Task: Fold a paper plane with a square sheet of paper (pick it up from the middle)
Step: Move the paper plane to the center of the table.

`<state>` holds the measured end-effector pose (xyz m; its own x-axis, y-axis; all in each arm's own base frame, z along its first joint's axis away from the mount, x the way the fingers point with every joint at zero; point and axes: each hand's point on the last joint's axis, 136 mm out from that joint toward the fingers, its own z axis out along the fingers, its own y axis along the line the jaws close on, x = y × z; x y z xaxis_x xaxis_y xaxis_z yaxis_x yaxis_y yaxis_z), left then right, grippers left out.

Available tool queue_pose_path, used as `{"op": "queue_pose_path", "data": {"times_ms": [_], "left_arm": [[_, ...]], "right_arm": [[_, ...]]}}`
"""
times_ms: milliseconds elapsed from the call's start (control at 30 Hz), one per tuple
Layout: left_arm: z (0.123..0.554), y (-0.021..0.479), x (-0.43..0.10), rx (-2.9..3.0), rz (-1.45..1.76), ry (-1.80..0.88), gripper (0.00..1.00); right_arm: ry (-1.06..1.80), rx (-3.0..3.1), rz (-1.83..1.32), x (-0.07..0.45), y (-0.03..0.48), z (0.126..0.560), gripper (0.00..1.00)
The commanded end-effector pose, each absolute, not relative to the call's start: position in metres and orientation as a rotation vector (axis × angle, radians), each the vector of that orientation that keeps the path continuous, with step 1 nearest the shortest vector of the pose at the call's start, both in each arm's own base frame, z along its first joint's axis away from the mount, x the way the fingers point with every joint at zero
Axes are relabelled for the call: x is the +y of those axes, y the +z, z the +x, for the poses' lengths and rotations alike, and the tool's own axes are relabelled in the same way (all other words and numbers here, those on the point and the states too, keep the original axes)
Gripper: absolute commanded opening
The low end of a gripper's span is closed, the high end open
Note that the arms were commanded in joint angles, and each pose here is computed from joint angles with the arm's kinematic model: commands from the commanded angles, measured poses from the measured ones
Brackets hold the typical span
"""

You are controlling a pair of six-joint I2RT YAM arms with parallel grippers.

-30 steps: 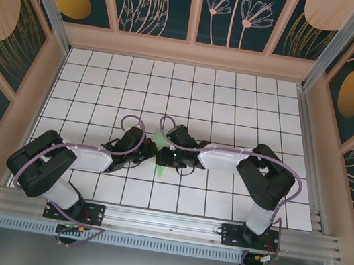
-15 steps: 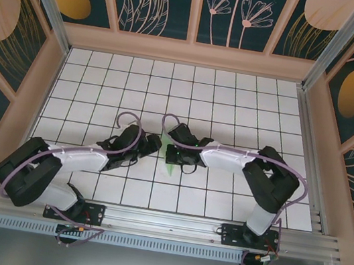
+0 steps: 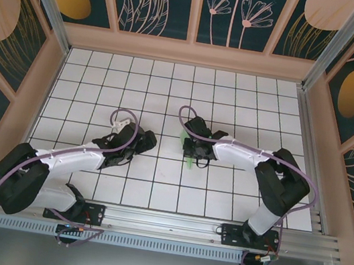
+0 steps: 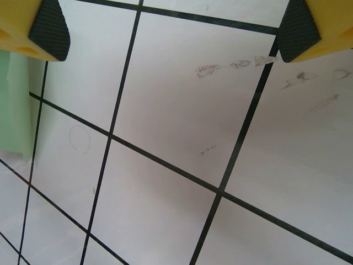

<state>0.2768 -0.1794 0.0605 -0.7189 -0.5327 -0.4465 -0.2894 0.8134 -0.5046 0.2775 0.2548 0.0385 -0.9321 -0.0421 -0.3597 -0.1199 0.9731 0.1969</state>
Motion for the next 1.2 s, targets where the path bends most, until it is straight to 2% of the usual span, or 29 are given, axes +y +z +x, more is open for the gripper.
{"op": "queue_pose_path", "data": {"times_ms": [0,500,633,867,1167], "left_arm": [[0.28,0.061,-0.176,2.411,-0.59,-0.487,0.98],[0.278,0.053,-0.178,2.448,-0.576,-0.471,0.99],[0.279,0.054,-0.177,2.444,-0.579,-0.469,0.98],[0.28,0.055,-0.175,2.437,-0.579,-0.455,0.98],[0.278,0.056,-0.173,2.436,-0.579,-0.457,0.99]], "right_arm": [[0.247,2.793,-0.089,0.244,0.029,0.279,0.19],[0.258,2.805,-0.056,0.246,0.011,0.285,0.17],[0.243,2.797,-0.046,0.245,0.013,0.291,0.11],[0.239,2.691,0.011,0.247,0.04,0.335,0.09],[0.182,2.661,0.006,0.242,0.028,0.389,0.11]]}}
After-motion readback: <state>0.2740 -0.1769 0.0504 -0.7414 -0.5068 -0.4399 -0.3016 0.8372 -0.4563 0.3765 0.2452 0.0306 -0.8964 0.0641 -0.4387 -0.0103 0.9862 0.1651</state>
